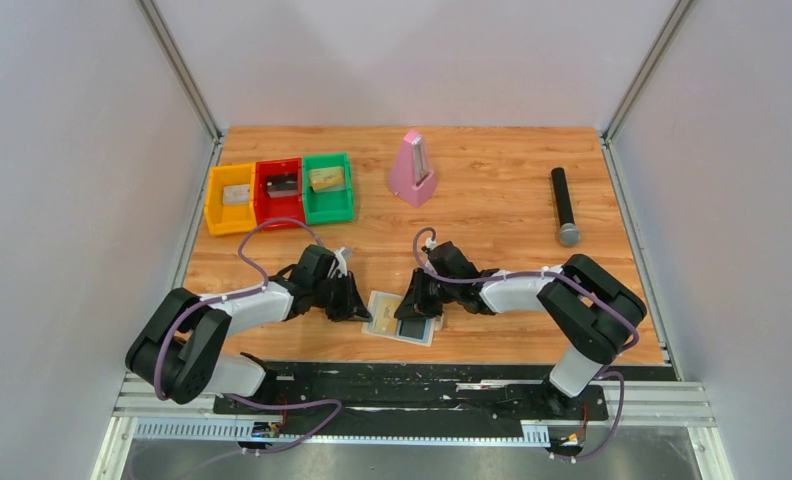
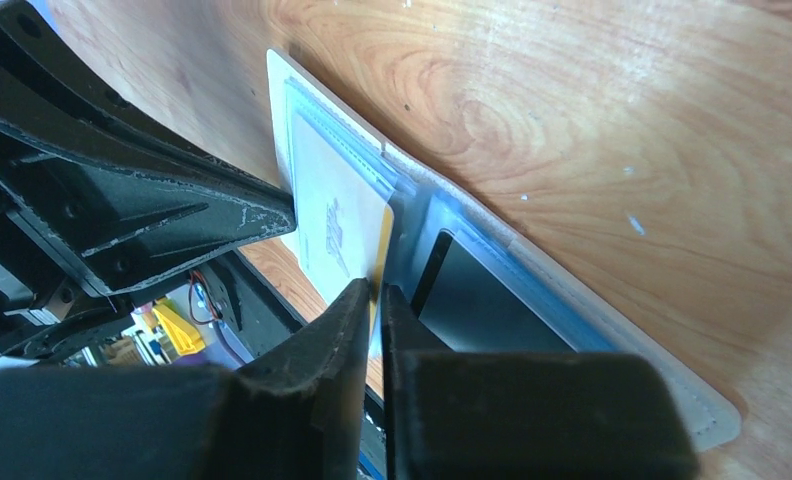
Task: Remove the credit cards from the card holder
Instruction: Remove the credit card from the card holder.
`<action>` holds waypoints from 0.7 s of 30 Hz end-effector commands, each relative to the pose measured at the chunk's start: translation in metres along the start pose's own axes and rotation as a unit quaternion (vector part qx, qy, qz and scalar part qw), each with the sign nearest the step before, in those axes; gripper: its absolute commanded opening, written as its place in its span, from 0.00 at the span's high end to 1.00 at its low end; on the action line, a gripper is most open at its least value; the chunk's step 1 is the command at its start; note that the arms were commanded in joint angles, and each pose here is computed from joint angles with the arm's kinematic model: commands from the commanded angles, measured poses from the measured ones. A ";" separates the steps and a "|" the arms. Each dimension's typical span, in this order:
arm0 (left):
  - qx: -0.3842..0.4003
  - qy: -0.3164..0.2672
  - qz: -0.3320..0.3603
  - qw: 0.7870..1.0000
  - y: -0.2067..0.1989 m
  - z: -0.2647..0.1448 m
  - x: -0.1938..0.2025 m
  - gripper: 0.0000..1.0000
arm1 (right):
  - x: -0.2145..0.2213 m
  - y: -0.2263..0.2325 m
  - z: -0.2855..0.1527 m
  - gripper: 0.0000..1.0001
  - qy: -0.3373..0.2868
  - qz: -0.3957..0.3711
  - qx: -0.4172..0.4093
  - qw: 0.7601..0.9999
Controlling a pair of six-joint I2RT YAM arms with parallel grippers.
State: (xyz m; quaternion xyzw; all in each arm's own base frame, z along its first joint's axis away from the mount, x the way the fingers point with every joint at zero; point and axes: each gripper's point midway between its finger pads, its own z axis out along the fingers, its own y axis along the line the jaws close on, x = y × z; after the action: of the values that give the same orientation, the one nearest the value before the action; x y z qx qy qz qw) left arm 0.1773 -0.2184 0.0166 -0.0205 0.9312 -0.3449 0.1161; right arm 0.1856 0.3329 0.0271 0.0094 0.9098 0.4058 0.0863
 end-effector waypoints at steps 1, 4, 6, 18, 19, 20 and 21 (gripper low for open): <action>-0.056 0.028 -0.015 0.998 0.032 0.002 0.024 0.85 | -0.006 0.007 0.003 0.96 -0.018 -0.017 -0.018 1.000; -0.062 0.026 -0.015 0.998 0.034 0.002 0.023 0.85 | -0.003 0.007 0.001 1.00 -0.014 -0.034 -0.027 0.999; -0.064 0.026 -0.014 0.997 0.034 0.001 0.023 0.85 | -0.001 0.009 -0.001 1.00 -0.014 -0.044 -0.038 0.998; -0.094 0.039 -0.019 0.995 0.048 0.005 0.028 0.85 | 0.005 0.004 -0.022 1.00 -0.002 -0.086 -0.063 0.994; -0.096 0.039 -0.020 0.994 0.048 0.004 0.028 0.85 | 0.005 0.004 -0.024 1.00 -0.001 -0.088 -0.062 0.994; -0.097 0.038 -0.020 0.994 0.048 0.004 0.027 0.85 | 0.005 0.004 -0.025 1.00 -0.001 -0.089 -0.062 0.994; -0.097 0.038 -0.021 0.994 0.048 0.004 0.027 0.85 | 0.005 0.005 -0.027 1.00 0.000 -0.091 -0.064 0.994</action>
State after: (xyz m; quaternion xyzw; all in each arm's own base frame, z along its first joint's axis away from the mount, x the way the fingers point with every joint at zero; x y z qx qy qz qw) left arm 0.1777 -0.2188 0.0148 -0.0222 0.9320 -0.3448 0.1099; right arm 0.1784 0.3191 0.0339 -0.0457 0.8908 0.4385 0.1097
